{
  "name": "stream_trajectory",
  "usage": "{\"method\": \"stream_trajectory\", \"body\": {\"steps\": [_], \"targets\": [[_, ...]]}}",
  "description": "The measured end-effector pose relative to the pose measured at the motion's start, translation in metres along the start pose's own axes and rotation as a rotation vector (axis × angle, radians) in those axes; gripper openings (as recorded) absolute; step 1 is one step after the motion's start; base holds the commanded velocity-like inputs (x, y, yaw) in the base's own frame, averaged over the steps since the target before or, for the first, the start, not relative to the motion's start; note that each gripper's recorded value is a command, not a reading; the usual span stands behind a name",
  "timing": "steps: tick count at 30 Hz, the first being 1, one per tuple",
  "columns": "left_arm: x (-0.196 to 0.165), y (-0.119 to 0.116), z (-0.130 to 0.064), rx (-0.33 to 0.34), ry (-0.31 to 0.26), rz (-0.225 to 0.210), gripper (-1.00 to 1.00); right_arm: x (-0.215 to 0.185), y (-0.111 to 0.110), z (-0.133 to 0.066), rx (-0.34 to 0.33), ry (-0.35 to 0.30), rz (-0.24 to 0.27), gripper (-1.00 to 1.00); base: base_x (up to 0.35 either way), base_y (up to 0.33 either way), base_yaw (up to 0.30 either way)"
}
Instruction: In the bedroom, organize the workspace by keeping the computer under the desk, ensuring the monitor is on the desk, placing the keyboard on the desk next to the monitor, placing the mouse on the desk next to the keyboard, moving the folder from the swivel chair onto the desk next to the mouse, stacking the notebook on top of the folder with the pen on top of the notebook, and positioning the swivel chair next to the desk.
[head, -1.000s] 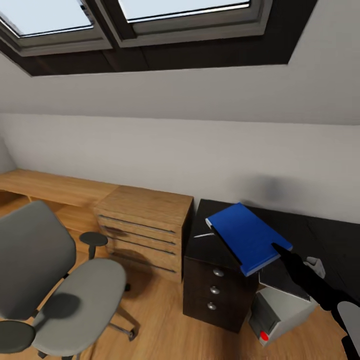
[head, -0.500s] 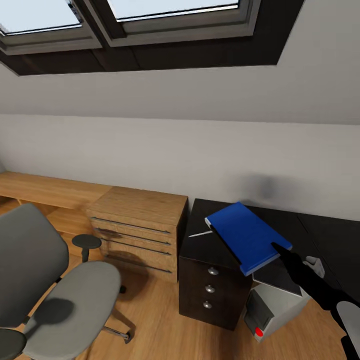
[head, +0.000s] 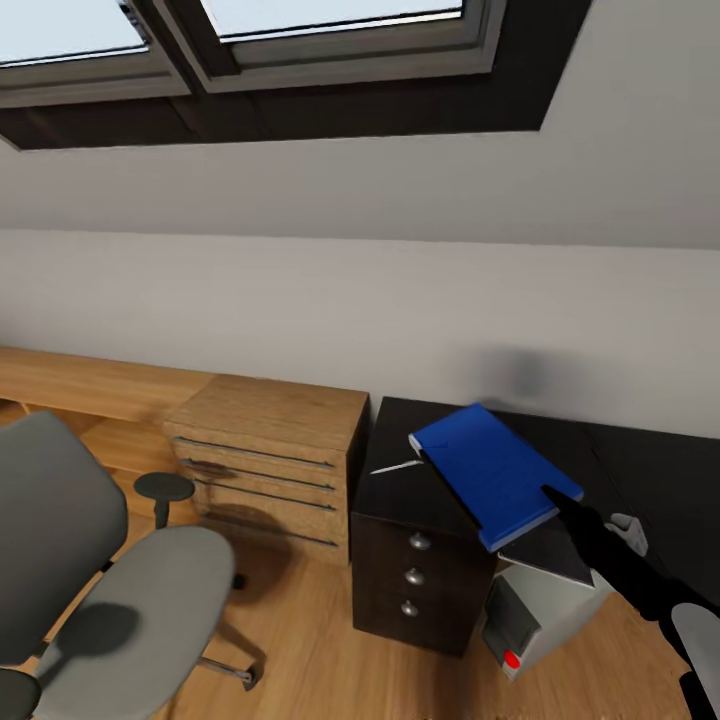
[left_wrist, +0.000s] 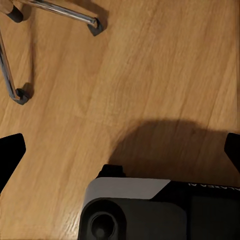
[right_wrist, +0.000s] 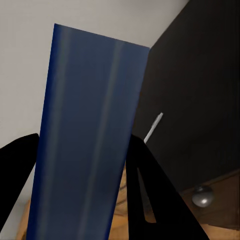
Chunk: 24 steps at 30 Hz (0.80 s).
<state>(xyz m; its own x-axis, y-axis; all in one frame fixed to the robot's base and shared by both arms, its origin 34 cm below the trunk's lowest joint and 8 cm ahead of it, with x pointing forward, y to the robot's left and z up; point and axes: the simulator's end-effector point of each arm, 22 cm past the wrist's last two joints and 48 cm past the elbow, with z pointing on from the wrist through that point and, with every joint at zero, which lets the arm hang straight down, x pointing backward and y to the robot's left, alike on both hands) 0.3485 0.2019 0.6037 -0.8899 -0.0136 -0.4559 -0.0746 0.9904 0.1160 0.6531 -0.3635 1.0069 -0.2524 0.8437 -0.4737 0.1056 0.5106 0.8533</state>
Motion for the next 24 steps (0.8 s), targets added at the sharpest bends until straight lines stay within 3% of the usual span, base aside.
{"method": "stream_trajectory", "body": {"steps": [9, 24], "targets": [[0.000, 0.000, 0.000, 0.000, 0.000, 0.000, 1.00, 0.004, -0.014, 0.001, 0.028, 0.009, 0.017, -1.00, 0.000, 0.000, -0.267], [0.011, 0.008, 0.000, -0.016, 0.022, 0.014, 1.00, 0.005, -0.018, 0.001, 0.034, 0.010, 0.020, -1.00, 0.000, 0.000, -0.268]]}}
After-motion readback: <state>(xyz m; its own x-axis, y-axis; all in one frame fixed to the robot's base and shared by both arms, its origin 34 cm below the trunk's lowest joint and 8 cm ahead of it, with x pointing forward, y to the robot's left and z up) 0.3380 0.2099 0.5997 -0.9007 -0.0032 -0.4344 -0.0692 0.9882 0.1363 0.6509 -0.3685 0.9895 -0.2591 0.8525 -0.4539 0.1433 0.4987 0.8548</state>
